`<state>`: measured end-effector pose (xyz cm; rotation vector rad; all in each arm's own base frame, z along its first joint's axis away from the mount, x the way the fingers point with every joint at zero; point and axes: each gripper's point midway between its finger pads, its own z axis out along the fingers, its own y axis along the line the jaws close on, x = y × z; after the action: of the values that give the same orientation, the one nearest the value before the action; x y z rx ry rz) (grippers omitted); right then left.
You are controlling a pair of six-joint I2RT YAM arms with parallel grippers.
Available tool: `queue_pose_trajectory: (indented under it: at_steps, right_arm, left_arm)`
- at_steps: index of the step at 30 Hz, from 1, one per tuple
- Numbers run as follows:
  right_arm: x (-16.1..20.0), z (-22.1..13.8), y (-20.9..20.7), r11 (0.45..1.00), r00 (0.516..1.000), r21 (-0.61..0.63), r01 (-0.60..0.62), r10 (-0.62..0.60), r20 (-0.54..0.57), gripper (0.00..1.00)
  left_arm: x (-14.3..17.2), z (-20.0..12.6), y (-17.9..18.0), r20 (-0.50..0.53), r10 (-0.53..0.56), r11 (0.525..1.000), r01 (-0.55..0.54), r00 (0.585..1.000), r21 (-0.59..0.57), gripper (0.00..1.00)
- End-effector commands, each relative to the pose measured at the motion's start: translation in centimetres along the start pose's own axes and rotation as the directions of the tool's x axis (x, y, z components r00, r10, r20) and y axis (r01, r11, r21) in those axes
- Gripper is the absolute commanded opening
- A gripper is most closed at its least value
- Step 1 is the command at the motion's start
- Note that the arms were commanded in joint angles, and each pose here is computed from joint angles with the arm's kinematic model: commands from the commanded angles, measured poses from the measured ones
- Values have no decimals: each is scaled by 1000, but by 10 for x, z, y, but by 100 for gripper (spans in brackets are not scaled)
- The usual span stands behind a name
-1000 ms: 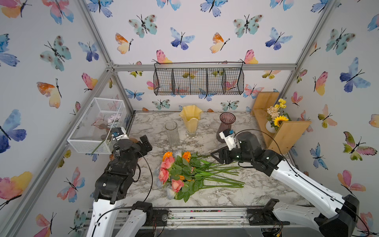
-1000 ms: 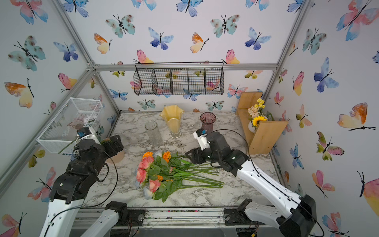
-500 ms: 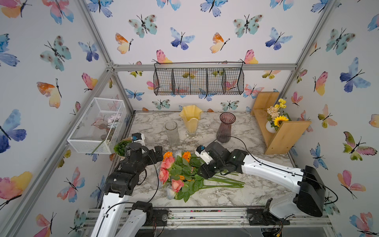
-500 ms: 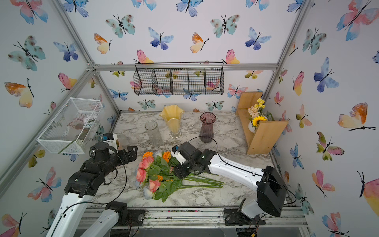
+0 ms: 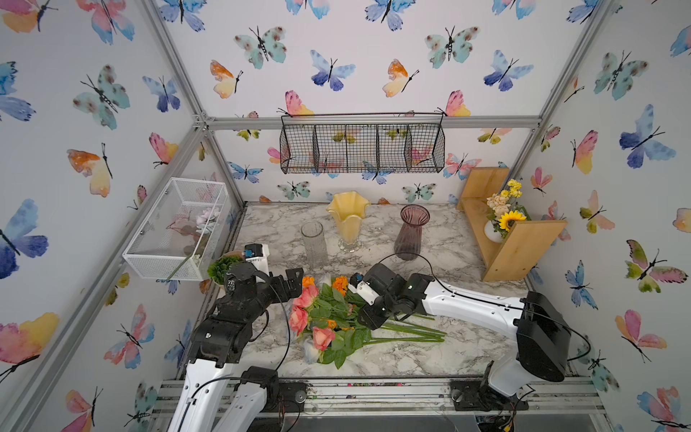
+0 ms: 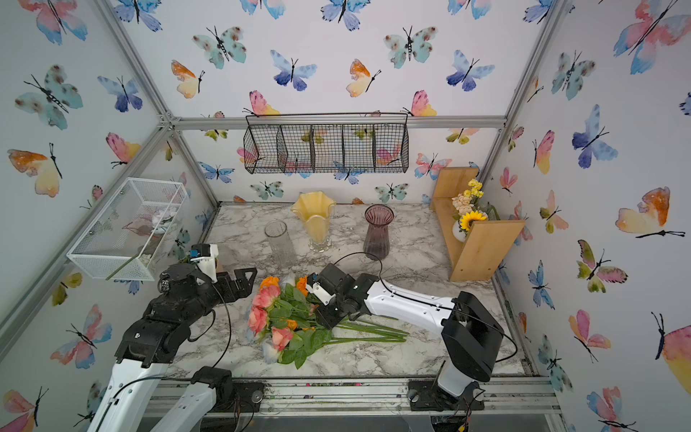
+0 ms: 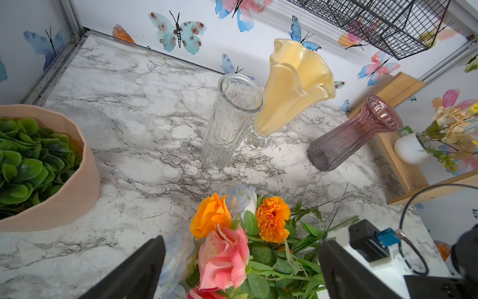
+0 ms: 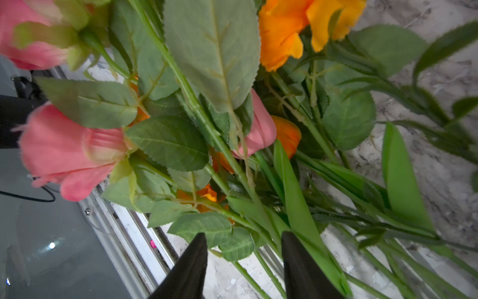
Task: Arrange the flowers in different vases according to their colors
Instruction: Pick up the flower at the center of the board.
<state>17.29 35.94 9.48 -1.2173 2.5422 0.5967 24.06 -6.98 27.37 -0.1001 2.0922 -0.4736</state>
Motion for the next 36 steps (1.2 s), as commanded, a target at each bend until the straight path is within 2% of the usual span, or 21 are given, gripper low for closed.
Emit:
queue_pose_trajectory:
  at_steps: [1, 7, 13, 22, 28, 36]
  right_arm:
    - [-10, 2, -2, 998, 999, 36, 48, -48, 5, 51]
    - [-18, 12, -6, 995, 997, 64, 71, -70, -17, 52]
    - [-19, 19, -7, 994, 996, 69, 80, -78, -36, 43]
    - [-18, 21, -6, 990, 993, 87, 108, -104, -45, 40]
    - [-17, 26, -8, 987, 991, 101, 122, -117, -61, 29]
    - [-31, 7, -7, 980, 988, 128, 153, -152, -18, 13]
  left_arm:
    - [-8, -6, -1, 32, -14, 1000, 14, 999, -1, 99]
    - [-1, 1, 11, 21, -21, 998, 22, 1000, -56, 99]
    - [-1, 0, 11, 30, -22, 998, 24, 999, -53, 99]
    - [0, 3, 13, 27, -28, 998, 29, 999, -64, 99]
    - [0, 2, 16, 30, -29, 997, 31, 999, -77, 99]
    - [0, 4, 18, 28, -32, 996, 34, 999, -87, 99]
